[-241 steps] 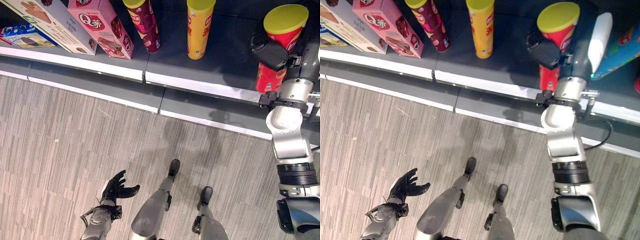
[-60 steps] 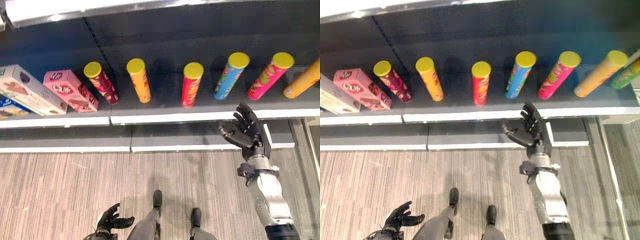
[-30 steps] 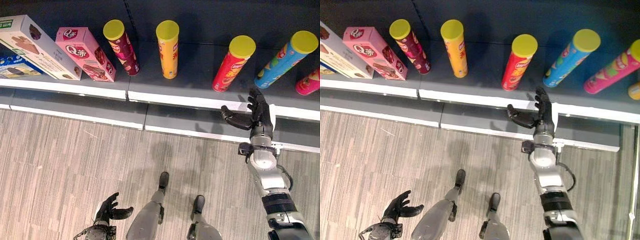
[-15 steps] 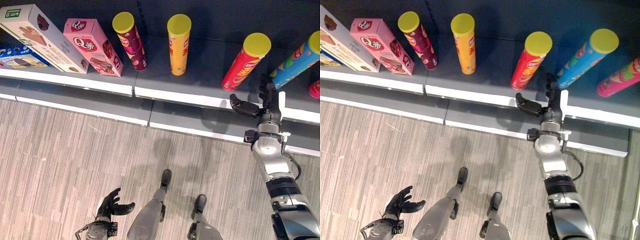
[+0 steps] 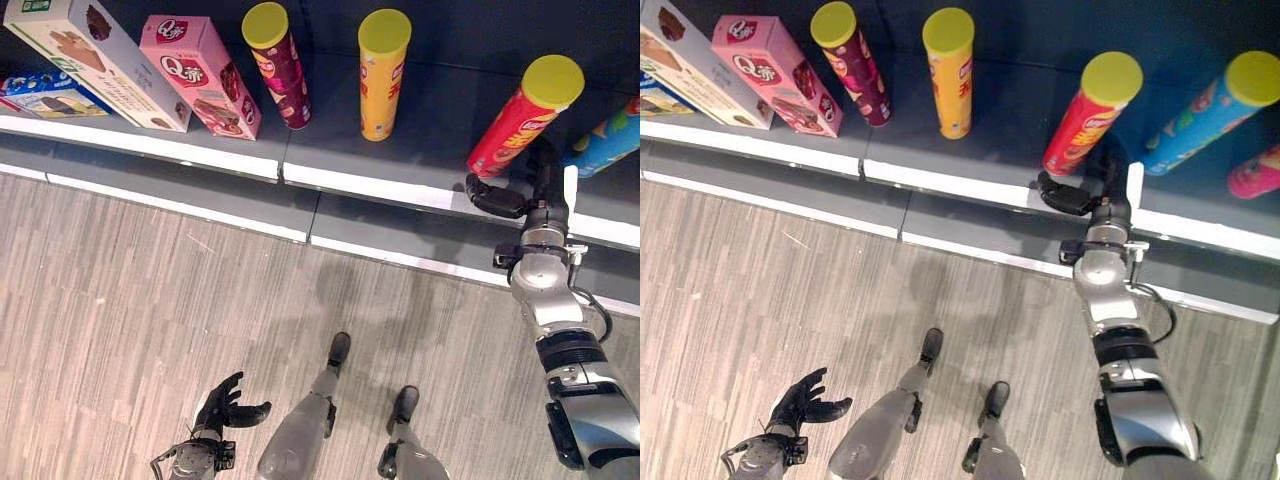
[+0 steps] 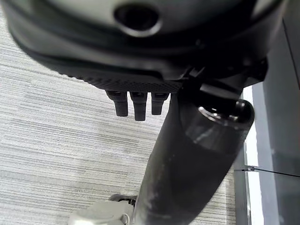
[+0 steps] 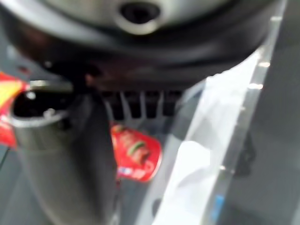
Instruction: Put the goods on the table back onto the shelves and tidy them up.
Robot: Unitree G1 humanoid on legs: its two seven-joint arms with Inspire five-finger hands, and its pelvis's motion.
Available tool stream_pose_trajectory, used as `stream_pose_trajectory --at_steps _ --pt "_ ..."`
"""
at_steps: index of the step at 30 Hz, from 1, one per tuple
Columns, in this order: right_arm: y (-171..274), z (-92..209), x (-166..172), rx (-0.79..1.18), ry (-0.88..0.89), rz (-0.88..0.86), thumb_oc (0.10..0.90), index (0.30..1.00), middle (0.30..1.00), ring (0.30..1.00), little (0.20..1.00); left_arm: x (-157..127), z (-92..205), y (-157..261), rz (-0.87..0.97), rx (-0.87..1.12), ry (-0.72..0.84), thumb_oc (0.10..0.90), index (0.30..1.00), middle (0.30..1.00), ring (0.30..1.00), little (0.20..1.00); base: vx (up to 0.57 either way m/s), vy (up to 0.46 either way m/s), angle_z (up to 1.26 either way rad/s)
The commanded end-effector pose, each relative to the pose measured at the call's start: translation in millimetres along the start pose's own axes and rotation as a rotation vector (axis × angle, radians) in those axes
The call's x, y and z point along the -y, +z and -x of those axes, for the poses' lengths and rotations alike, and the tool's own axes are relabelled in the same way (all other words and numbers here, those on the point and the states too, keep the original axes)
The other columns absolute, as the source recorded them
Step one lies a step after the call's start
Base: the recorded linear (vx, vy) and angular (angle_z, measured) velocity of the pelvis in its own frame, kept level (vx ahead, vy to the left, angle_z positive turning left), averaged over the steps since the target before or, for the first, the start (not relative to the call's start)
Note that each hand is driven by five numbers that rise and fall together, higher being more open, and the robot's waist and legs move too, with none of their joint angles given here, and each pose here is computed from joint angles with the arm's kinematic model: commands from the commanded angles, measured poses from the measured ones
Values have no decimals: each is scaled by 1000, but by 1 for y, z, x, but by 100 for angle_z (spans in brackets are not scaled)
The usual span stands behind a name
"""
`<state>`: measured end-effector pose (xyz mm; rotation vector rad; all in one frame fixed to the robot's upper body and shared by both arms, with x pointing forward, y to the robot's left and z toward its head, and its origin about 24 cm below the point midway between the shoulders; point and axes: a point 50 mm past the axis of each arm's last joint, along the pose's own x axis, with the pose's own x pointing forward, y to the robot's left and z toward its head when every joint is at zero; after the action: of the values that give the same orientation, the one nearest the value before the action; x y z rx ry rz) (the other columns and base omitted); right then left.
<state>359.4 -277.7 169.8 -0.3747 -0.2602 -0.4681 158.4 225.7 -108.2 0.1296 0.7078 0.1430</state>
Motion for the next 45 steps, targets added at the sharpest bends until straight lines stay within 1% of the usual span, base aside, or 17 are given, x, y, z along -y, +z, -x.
stream_pose_trajectory --at_steps 1,30,43,45 --pt "49 -19 21 203 -66 2 800 900 900 900 900 -19 6 -5 -26 11 49 800 900 900 900 900 5 13 3" --pt "50 -19 4 189 -25 5 800 900 900 900 900 -18 5 -4 -18 10 53 800 900 900 900 900 0 0 0" --pt "55 -20 0 209 -4 39 800 900 900 900 900 -19 4 -3 -17 13 57 800 900 900 900 900 0 0 0" --pt "54 -20 -1 209 -22 54 800 900 900 900 900 -18 4 -3 -22 13 57 800 900 900 900 900 0 0 0"
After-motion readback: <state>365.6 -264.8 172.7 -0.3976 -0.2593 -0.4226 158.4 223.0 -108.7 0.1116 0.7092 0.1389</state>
